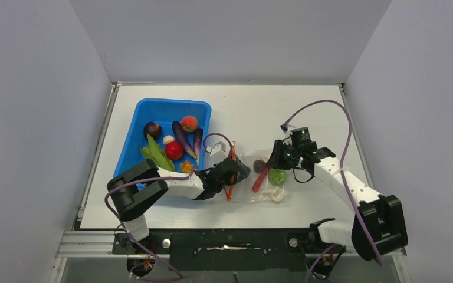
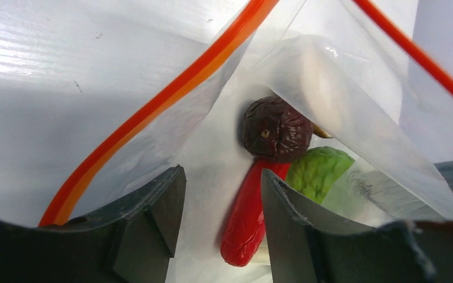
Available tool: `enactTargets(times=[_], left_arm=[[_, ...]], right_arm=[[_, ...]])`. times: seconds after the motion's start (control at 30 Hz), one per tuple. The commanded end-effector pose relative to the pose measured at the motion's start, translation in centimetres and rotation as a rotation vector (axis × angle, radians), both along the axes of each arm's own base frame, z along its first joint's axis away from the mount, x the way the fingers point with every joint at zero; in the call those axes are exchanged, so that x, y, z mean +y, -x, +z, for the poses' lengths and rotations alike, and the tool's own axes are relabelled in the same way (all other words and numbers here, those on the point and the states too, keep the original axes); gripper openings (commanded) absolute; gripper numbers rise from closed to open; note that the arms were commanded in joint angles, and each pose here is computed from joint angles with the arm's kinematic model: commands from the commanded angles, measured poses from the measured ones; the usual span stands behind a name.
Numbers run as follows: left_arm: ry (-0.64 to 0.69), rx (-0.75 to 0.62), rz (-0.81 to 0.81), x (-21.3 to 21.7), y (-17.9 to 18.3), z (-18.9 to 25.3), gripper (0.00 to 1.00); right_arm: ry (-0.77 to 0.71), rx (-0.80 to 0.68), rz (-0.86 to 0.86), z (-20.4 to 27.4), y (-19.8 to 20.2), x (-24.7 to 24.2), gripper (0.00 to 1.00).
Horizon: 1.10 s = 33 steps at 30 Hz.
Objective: Open the zip-top bag and remove the fake food
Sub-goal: Pick up the fake fruit from the zipper food storage bag.
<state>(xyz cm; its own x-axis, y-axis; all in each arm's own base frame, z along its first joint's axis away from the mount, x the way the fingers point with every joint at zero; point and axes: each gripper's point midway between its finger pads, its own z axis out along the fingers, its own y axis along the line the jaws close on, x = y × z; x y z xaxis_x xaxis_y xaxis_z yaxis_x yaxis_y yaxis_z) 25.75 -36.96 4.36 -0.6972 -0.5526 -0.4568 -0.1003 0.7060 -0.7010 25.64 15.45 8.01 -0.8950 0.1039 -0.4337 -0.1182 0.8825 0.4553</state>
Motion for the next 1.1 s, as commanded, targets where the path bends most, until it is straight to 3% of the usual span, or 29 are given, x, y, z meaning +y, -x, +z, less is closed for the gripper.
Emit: enactTargets(times=[0.0,0.17,0.5,1.07], left_arm=[[0.135,-0.081,0.007,-1.5,-0.8,4.2,0.49],[0.126,-0.083,0.009,-1.5,-0.8,4.0,0.49],[0.145,-0.101,-0.02,-1.8,-0.5,4.3,0.49],[0.14,-0.085,-0.12,-5.3,-0.8,3.6,0.6]], right_arm=[[0.033,-0.196,-0.041,5.0,-2.6,-1.0,0.19],[0.059,-0.203,-0.047,4.5,-3.8,-1.1,0.17],[0.052,0.059,0.029,-3.6,-1.7,0.4,0.18],[-0.012,0.034,0.019,-2.8,-1.1,1.0,0.18]])
